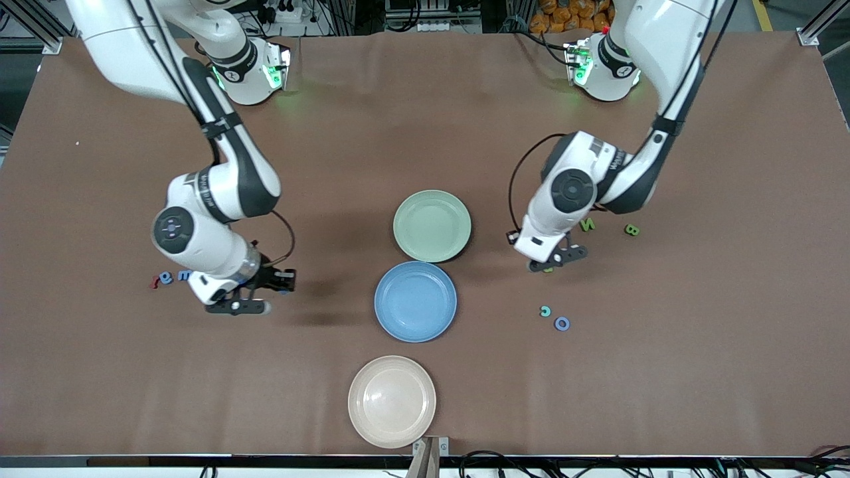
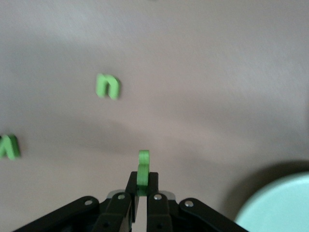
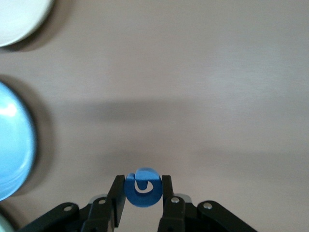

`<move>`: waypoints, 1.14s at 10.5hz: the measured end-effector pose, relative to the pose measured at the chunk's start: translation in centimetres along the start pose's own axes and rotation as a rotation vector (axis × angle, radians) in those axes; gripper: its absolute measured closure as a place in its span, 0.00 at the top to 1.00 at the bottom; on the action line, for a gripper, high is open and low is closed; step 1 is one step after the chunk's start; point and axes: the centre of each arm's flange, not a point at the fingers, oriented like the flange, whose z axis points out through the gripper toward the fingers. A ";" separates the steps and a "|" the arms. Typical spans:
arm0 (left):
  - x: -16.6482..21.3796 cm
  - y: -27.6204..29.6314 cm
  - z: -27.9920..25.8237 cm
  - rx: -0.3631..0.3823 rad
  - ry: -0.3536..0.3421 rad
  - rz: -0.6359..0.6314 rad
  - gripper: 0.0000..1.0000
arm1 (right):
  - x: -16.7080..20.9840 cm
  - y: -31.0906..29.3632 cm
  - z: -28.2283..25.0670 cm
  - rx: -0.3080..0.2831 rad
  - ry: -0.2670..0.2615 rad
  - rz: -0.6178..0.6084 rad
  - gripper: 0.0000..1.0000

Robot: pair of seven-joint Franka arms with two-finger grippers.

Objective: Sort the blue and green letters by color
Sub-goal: 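Release the G onto the blue plate while the left gripper releases the i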

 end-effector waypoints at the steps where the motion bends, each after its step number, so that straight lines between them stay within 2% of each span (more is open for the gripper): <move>1: -1.6 1.4 0.2 0.004 -0.005 -0.017 0.10 | -0.3 -2.2 0.4 0.005 -0.001 -0.039 0.35; 3: -5.3 4.5 0.5 0.008 -0.009 -0.061 0.10 | -1.1 -6.8 1.8 0.017 0.000 -0.106 0.35; 4: -6.7 5.8 0.6 0.007 -0.007 -0.083 0.10 | -1.2 -8.9 2.4 0.037 0.018 -0.126 0.35; 7: -10.1 10.0 0.9 -0.006 -0.002 -0.158 0.10 | -1.4 -15.2 4.0 0.120 0.118 -0.167 0.35; 10: -12.7 14.6 2.0 -0.028 -0.008 -0.257 0.10 | -2.1 -18.1 6.2 0.156 0.188 -0.188 0.35; 11: -12.7 15.4 2.5 -0.031 -0.011 -0.273 0.13 | -2.2 -18.6 6.6 0.161 0.193 -0.180 0.35; 12: -12.3 15.5 2.7 -0.033 -0.011 -0.279 0.26 | -2.4 -19.2 6.6 0.168 0.193 -0.158 0.35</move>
